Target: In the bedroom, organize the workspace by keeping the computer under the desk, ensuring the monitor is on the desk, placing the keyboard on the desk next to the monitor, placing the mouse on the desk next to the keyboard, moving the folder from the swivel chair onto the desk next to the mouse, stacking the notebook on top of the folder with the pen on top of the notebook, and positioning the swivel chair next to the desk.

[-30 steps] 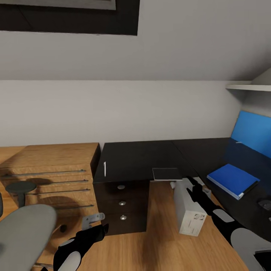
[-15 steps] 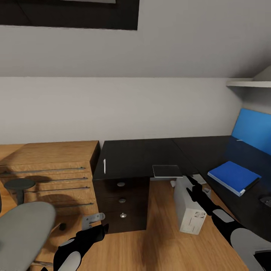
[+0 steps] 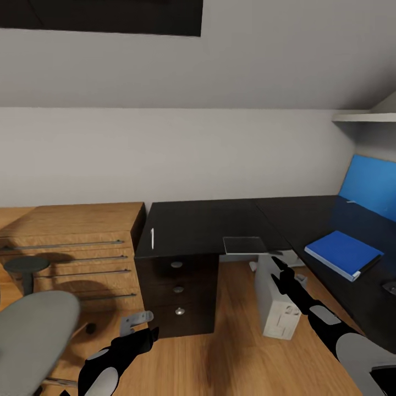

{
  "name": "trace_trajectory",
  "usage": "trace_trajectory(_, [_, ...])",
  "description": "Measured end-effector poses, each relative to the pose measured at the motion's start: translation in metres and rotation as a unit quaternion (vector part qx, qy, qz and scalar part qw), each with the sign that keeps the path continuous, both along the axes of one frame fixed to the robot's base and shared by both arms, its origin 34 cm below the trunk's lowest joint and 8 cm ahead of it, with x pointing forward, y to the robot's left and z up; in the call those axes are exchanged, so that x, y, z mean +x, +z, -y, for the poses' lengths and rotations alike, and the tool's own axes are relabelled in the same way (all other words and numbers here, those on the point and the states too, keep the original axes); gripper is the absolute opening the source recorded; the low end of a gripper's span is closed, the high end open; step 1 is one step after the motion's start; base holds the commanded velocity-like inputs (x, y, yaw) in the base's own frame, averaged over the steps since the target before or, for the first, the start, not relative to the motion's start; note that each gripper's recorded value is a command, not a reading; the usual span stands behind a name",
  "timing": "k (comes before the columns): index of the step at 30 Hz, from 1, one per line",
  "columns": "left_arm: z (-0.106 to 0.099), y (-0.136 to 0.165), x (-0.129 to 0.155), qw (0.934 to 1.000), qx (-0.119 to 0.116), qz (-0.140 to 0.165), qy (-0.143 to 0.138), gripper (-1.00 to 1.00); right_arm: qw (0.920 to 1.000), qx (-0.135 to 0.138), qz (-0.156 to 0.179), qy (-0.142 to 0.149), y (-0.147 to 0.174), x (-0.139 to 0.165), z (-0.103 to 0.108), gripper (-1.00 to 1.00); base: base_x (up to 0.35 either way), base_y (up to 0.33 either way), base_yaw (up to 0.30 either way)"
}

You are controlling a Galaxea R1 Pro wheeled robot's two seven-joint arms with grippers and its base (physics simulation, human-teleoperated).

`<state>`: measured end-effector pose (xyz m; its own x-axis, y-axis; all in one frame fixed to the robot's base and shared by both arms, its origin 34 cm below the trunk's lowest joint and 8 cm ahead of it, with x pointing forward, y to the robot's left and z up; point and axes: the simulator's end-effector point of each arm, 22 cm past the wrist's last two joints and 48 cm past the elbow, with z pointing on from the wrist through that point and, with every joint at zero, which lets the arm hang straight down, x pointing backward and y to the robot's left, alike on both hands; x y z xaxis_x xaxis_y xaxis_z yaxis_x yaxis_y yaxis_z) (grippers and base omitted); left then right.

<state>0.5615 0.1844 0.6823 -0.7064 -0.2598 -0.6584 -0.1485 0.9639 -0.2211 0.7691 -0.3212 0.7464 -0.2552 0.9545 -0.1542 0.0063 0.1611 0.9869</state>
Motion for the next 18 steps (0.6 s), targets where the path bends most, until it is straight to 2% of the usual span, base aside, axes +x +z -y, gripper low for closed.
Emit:
trace_trajectory(3, [0.0, -0.006, -0.001, 1.0, 0.0, 0.0, 0.0, 1.0, 1.0, -0.005, -0.001, -0.001, -0.006, 0.0, -0.002, 1.0, 0.0, 0.0, 0.0])
trace_trajectory(6, [0.0, -0.012, -0.002, 1.0, 0.0, 0.0, 0.0, 1.0, 0.9997, -0.019, -0.005, -0.017, -0.016, 0.003, -0.006, 1.0, 0.0, 0.0, 0.0])
trace_trajectory(9, [0.0, -0.018, -0.002, 1.0, 0.0, 0.0, 0.0, 1.0, 0.9978, -0.043, -0.009, -0.05, -0.026, 0.007, 0.0, 1.0, 0.0, 0.0, 0.0])
trace_trajectory(10, [0.0, -0.019, -0.003, 1.0, 0.0, 0.0, 0.0, 1.0, 0.9958, -0.058, -0.008, -0.071, -0.028, 0.009, 0.006, 1.0, 0.0, 0.0, 0.0])
trace_trajectory(14, [0.0, -0.025, -0.003, 1.0, 0.0, 0.0, 0.0, 1.0, 0.9899, -0.083, 0.006, -0.115, -0.025, 0.014, 0.015, 1.0, 0.0, 0.0, 0.0])
trace_trajectory(18, [0.0, -0.025, -0.004, 1.0, 0.0, 0.0, -0.001, 1.0, 0.9866, -0.092, 0.019, -0.134, -0.017, 0.019, 0.009, 1.0, 0.0, 0.0, 0.0])
